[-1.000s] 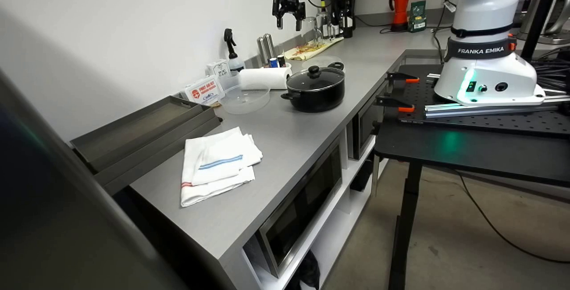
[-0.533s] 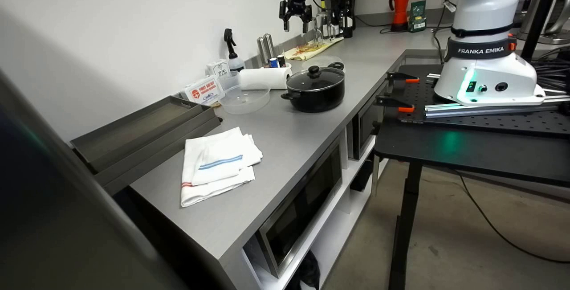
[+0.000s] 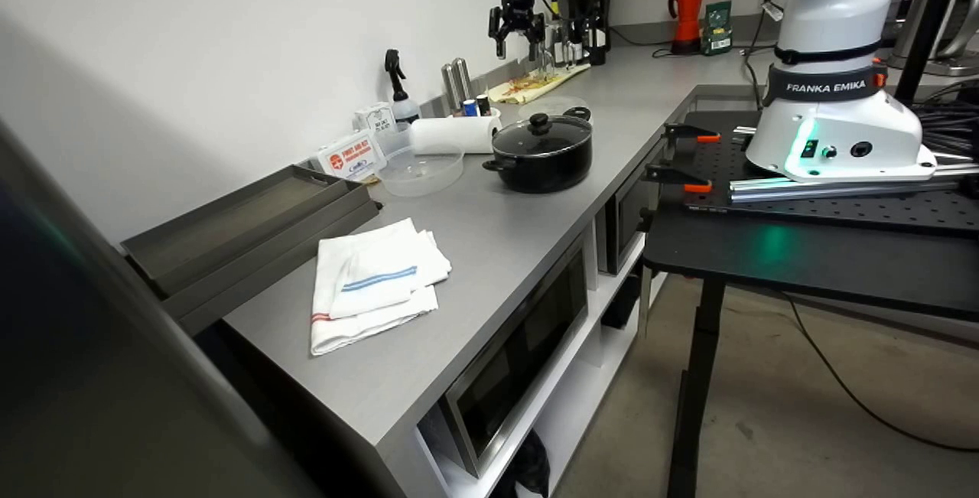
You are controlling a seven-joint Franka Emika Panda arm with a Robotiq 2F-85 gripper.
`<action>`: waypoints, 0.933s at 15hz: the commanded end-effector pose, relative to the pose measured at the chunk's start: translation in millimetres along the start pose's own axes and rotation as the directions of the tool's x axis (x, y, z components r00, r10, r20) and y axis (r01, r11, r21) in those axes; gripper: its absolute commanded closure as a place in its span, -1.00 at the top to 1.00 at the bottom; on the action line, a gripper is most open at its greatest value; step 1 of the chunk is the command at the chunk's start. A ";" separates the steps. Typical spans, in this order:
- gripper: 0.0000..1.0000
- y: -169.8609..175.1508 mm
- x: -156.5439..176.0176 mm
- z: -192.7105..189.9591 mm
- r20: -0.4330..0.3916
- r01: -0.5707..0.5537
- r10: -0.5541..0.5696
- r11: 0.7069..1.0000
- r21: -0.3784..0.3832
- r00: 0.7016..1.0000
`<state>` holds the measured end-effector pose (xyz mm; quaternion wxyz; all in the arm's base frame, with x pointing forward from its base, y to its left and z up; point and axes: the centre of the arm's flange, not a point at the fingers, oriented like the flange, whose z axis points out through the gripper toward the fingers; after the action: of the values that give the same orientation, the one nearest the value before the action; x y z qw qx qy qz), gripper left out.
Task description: Pick up the lid from the pot and put it on the counter
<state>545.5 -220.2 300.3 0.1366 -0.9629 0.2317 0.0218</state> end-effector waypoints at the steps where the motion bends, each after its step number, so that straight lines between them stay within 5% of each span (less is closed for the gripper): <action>1: 1.00 -0.2 0.0 0.0 0.000 0.000 0.000 1.000 0.000 1.000; 14: 1.00 -13.1 16.3 45.5 -0.064 -0.078 0.070 0.988 -0.131 0.996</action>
<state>560.4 -208.7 269.1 0.0887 -0.9622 0.2570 0.0139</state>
